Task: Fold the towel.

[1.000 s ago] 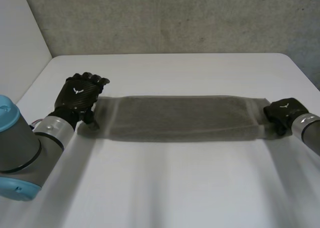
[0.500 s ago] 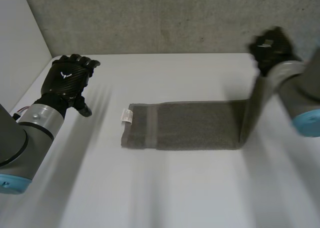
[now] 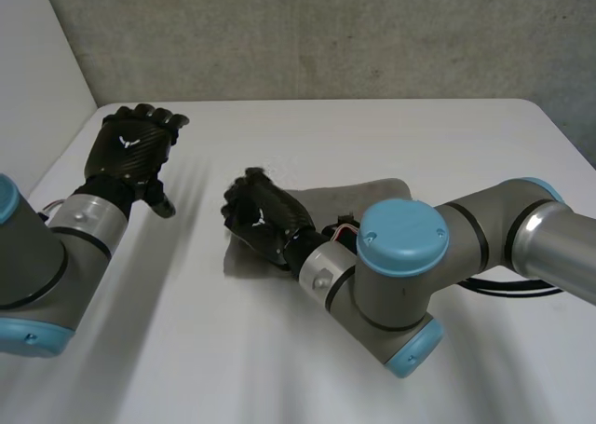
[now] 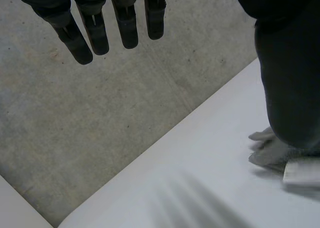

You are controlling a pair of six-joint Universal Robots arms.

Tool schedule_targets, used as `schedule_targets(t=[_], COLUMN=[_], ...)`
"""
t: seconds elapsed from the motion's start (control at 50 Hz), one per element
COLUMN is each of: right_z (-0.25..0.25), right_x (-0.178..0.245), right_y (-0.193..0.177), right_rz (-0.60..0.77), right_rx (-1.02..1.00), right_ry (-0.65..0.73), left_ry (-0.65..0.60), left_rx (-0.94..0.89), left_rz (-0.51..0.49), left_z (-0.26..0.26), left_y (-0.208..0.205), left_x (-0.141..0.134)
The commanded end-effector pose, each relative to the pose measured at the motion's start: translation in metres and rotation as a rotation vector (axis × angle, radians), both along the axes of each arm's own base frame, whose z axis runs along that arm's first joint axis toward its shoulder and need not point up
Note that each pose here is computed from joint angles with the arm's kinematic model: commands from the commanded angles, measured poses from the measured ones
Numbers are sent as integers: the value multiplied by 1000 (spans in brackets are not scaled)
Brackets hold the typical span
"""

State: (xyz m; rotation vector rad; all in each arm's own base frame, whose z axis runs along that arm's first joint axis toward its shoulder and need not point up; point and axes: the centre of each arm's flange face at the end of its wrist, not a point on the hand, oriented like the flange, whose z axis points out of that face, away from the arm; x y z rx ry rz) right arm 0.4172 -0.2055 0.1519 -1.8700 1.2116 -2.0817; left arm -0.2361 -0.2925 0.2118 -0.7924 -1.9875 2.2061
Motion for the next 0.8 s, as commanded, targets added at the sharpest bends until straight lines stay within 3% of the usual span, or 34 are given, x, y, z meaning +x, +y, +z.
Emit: schedule_targets(t=[0.02, 0.16, 0.22, 0.4, 0.62, 0.8], right_z=[24, 71, 74, 28, -25, -32], right_x=[-9, -72, -96, -159, -170, -169], right_y=[-7, -46, -51, -59, -70, -80], right_rz=[-42, -226, -299, -522, -578, -582], right_rx=[67, 317, 419, 636, 695, 631], right_ry=[-82, -325, -358, -245, -153, -108], left_ry=[2, 3, 2, 3, 2, 0], left_rx=[-4, -7, -3, -9, -5, 2], left_rz=[-39, -114, -144, -182, -184, -182], left_z=[0, -1, -2, -5, -13, -15], left_y=[3, 26, 36, 46, 45, 45], left_x=[-14, -43, -53, -66, -70, -70])
